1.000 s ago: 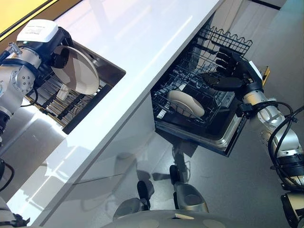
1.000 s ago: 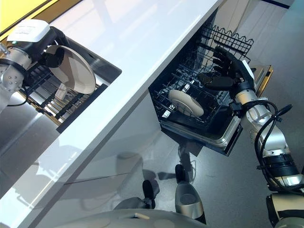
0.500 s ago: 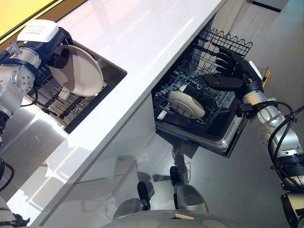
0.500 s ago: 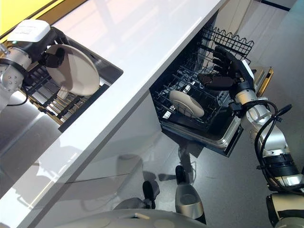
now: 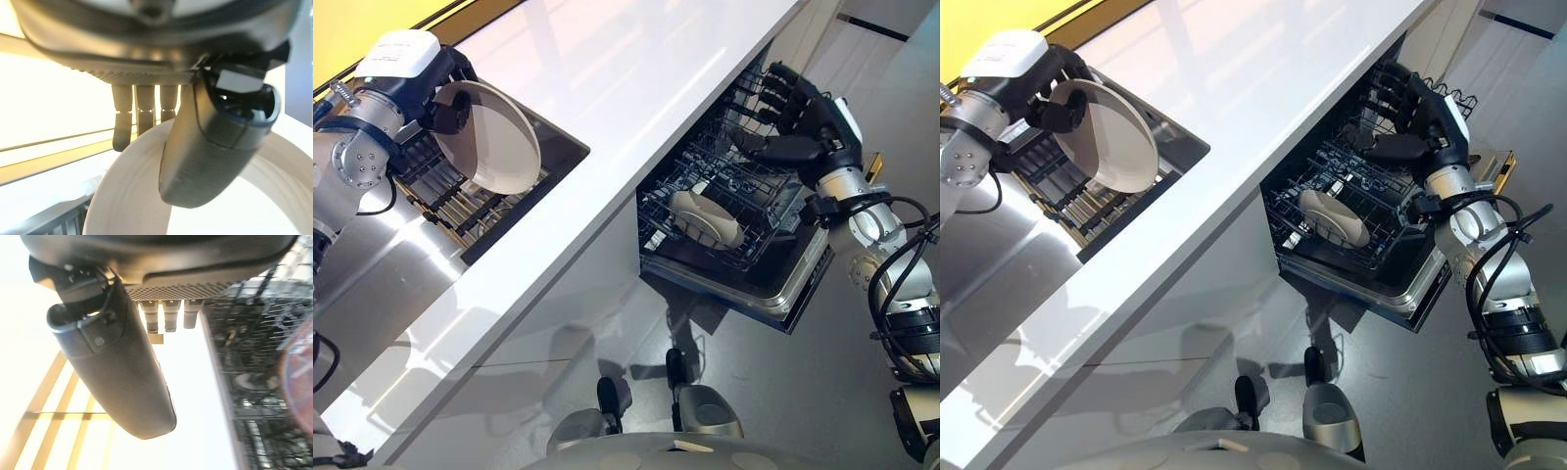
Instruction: Pick up plates and place into dishwasher.
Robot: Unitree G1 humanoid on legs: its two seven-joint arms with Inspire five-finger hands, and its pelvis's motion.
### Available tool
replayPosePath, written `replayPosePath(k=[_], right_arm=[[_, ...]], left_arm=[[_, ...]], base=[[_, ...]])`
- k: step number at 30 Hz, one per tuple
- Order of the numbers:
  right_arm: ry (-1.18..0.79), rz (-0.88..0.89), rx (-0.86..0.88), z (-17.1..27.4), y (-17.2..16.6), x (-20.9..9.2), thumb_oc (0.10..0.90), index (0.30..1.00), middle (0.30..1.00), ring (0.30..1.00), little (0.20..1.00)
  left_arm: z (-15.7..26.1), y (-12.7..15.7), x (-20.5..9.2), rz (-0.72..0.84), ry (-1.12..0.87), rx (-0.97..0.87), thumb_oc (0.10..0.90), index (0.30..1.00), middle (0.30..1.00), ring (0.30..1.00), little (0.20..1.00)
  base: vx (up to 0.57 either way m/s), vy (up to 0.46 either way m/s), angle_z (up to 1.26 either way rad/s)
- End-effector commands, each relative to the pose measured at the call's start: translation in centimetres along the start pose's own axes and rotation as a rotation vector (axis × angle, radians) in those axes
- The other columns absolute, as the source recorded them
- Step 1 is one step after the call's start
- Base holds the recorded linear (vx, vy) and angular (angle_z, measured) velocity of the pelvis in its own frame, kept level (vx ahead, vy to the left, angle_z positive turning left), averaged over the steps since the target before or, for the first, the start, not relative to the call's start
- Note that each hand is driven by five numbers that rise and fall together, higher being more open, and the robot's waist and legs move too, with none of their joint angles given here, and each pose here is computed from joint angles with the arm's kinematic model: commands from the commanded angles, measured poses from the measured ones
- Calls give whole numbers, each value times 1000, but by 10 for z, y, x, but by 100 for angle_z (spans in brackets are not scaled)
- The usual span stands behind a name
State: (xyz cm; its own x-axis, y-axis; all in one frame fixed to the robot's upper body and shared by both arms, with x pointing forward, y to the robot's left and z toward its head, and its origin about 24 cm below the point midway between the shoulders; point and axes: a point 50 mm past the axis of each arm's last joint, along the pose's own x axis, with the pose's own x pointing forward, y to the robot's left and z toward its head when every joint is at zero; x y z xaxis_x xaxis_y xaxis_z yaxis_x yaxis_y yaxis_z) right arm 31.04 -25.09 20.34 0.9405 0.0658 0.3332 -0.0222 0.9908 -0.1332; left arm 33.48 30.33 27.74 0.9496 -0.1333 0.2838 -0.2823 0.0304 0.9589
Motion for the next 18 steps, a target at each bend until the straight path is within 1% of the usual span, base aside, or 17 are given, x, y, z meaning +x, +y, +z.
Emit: replayPosePath(k=[1,3,6,11,15,18], right_arm=[[-318,-5,-3,65,-10,4,800,900,900,900,900],[-320,0,5,65,-9,4,800,900,900,900,900],[-329,47,84,68,-6,3,800,900,900,900,900],[-353,117,156,75,0,2,800,900,900,900,900],[-360,158,168,78,4,-1,800,900,900,900,900],[-336,194,193,77,7,-2,800,900,900,900,900]], left_arm=[[-9,94,-6,390,22,15,100,300,300,300,200],[-8,98,-6,411,13,17,100,300,300,300,200],[1,117,-9,514,-29,14,100,300,300,300,200],[13,143,-13,635,-79,49,100,300,300,300,200],[21,159,-17,706,-97,110,100,300,300,300,200],[25,166,-19,751,-108,109,100,300,300,300,200]], base=[[11,-49,5],[3,-12,2],[18,-35,1],[-1,-22,4],[22,-1,1],[17,3,0]])
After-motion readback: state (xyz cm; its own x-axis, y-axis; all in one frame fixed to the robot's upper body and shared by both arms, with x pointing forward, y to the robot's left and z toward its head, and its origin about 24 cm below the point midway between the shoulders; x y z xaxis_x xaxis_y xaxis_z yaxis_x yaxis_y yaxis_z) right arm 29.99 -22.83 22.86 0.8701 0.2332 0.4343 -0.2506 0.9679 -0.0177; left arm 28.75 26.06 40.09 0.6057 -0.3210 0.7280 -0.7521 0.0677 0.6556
